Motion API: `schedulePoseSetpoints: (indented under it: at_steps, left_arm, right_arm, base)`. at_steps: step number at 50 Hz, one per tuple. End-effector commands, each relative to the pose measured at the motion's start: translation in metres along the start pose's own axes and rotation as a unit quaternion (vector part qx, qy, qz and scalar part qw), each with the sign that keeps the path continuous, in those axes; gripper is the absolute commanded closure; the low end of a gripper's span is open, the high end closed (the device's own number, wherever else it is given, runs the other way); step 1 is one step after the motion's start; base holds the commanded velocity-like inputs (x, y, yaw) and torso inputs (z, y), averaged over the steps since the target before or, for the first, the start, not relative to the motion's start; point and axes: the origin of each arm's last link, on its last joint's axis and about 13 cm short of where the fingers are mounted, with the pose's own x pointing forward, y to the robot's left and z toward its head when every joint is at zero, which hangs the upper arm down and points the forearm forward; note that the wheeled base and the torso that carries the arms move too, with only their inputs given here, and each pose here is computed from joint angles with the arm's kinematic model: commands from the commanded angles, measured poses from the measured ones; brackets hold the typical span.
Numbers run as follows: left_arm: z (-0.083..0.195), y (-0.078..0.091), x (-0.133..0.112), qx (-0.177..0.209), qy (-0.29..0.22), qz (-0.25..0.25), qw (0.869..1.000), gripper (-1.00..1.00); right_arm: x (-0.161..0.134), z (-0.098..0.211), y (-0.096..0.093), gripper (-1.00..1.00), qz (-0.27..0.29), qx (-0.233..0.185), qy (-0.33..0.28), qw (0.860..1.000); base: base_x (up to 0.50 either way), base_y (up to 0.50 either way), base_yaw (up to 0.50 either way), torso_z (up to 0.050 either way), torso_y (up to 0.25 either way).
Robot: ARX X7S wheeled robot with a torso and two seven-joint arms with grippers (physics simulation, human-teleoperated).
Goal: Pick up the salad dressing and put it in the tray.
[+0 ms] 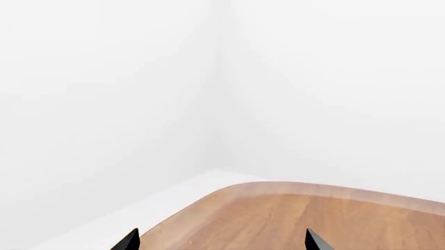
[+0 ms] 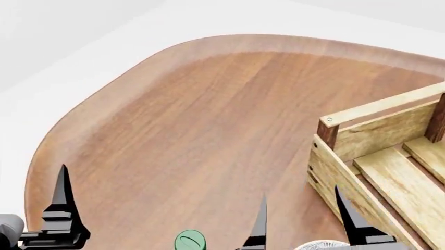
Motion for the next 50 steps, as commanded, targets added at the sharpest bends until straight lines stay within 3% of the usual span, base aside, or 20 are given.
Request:
schedulePoseSetpoints:
  at_steps: [1,8,13,30,50]
  left_arm:
    - [-0.001,0.0,0.0,0.0,0.001,0.001,1.0,-1.0]
    - [-0.002,0.0,0.0,-0.002,0.004,0.001,1.0,-1.0]
    - [-0.002,-0.001,0.0,-0.001,0.004,0.0,1.0,-1.0]
    - [-0.003,0.001,0.0,-0.001,0.005,0.001,1.0,-1.0]
    - [-0.003,0.001,0.0,-0.002,0.006,0.002,1.0,-1.0]
  right_arm:
    - [-0.008,-0.014,0.006,-1.0,0.13,-0.006,0.092,0.987]
    - [-0.011,-0.029,0.004,-1.0,0.204,0.0,0.132,0.97]
    - [-0.016,-0.03,0.009,-1.0,0.267,0.034,0.141,0.953]
    - [-0.009,-0.036,0.02,-1.0,0.298,0.047,0.143,0.943]
    - [0.009,-0.061,0.026,-1.0,0.271,0.033,0.178,0.946]
  base:
    - [0.0,0.0,0.0,0.0,0.0]
    - [0.0,0.0,0.0,0.0,0.0]
    - [0.0,0.0,0.0,0.0,0.0]
    - [0.0,0.0,0.0,0.0,0.0]
    - [0.0,0.0,0.0,0.0,0.0]
